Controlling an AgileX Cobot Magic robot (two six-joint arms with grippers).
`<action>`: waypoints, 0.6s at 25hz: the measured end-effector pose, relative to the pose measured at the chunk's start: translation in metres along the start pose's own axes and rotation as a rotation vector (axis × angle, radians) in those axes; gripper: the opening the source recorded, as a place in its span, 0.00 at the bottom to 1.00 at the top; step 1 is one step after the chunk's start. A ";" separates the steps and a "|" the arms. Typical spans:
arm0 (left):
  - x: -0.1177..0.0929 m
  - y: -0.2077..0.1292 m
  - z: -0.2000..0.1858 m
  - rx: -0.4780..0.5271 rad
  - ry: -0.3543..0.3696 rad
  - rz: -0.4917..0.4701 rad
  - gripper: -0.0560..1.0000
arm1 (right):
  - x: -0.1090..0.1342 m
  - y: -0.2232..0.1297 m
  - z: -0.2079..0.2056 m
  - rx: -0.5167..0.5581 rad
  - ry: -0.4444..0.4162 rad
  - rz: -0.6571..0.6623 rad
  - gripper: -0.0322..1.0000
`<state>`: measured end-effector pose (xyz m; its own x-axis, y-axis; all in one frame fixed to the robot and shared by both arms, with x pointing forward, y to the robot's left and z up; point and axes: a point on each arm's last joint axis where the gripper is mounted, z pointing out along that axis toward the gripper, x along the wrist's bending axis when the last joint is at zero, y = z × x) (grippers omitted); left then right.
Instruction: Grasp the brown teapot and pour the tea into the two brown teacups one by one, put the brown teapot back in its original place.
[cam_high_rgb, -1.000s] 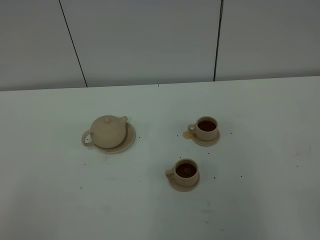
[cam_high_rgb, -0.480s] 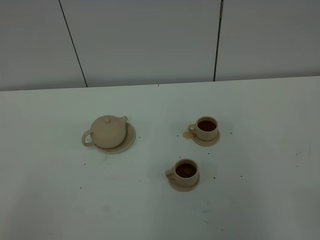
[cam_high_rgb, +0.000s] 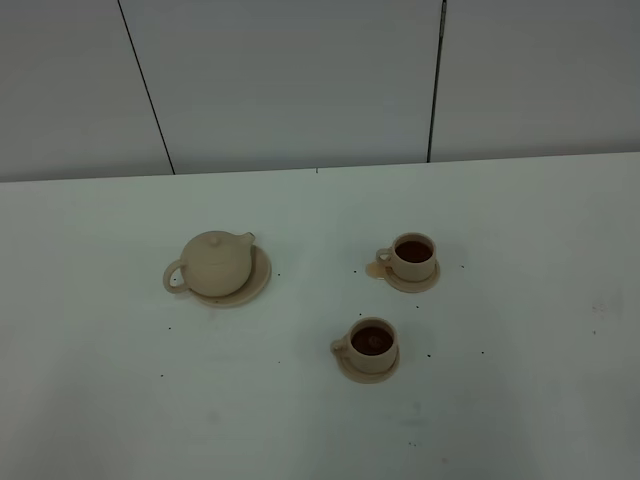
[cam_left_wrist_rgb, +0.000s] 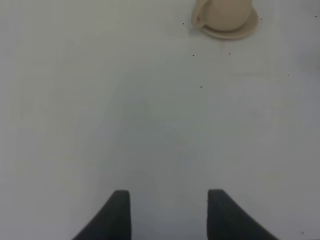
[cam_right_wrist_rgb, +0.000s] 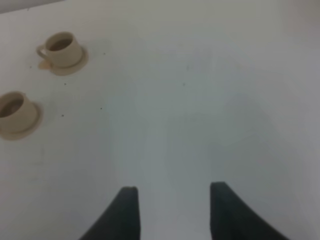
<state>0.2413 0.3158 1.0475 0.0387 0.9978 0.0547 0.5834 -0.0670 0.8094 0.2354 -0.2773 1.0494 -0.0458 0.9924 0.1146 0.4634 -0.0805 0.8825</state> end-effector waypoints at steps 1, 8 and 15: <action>0.000 0.000 0.000 -0.001 0.000 0.001 0.46 | 0.000 0.000 0.000 0.000 0.000 0.000 0.35; 0.000 0.000 0.000 -0.001 -0.001 0.002 0.46 | 0.000 0.000 0.000 0.000 0.000 0.000 0.35; 0.000 0.000 0.000 -0.001 0.000 0.002 0.46 | 0.000 0.000 0.000 0.000 0.000 0.000 0.35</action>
<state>0.2414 0.3158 1.0475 0.0399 0.9976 0.0563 0.5824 -0.0690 0.8100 0.2354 -0.2773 1.0494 -0.0458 0.9924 0.1146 0.4634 -0.0805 0.8825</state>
